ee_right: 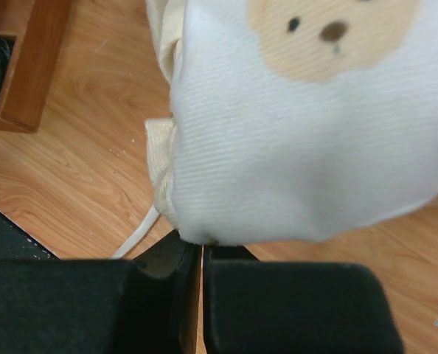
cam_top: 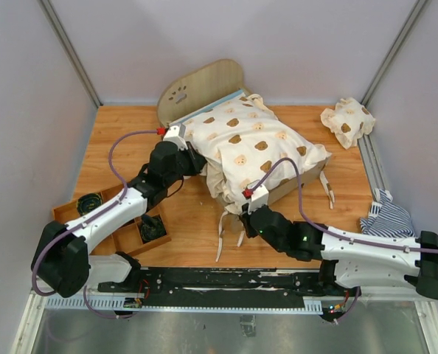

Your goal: Set up the pet bed

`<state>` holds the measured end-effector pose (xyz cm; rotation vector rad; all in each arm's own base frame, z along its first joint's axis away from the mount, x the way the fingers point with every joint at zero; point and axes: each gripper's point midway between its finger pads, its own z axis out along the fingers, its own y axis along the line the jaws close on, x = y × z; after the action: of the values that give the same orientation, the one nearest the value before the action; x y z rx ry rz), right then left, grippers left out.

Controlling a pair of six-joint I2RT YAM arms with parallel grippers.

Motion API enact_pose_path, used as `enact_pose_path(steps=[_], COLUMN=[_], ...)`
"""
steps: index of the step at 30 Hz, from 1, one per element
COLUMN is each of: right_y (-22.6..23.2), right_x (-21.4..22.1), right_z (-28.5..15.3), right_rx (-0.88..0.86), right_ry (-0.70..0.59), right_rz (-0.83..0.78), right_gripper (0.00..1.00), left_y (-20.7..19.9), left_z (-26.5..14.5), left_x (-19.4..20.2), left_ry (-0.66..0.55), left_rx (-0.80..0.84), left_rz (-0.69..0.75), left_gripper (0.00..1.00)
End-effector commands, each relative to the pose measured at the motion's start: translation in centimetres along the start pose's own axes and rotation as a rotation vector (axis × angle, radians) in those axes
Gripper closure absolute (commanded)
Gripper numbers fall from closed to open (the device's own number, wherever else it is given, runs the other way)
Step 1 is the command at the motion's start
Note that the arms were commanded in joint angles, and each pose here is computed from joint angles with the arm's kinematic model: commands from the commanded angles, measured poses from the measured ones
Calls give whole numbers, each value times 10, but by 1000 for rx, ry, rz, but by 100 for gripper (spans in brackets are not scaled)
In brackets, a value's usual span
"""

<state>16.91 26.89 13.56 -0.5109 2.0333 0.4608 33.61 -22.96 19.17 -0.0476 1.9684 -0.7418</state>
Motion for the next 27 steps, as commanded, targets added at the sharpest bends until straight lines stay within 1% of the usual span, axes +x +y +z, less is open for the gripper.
enact_pose_path(steps=[1,4,8,12,14,22,25,27], right_y=[-1,-5,-2,-2,-4,12,13,22], right_x=[-65,-88,-122,-151,-163,-191,-198,-198], right_z=[-20,-30,-42,-41,-38,-34,-37,-38], right_rx=[7,22,1,3,12,-23,-21,-71], right_ry=[-187,-240,-316,-408,-427,-513,-529,-541], right_rz=[-57,-112,-170,-244,-265,-378,-384,-388], right_gripper=[100,100,100,100,100,100,100,100], left_y=[-2,-11,-20,-15,-10,10,13,14], left_z=[5,8,15,23,25,29,30,30], left_x=[-57,-82,-104,-117,-122,-130,-131,-131], left_ry=[-165,-222,-256,-274,-283,-289,-282,-279], left_rx=[-80,-85,-81,-101,-108,-135,-132,-130], left_rz=[69,81,83,67,56,32,30,29], left_gripper=[100,100,100,100,100,100,100,100])
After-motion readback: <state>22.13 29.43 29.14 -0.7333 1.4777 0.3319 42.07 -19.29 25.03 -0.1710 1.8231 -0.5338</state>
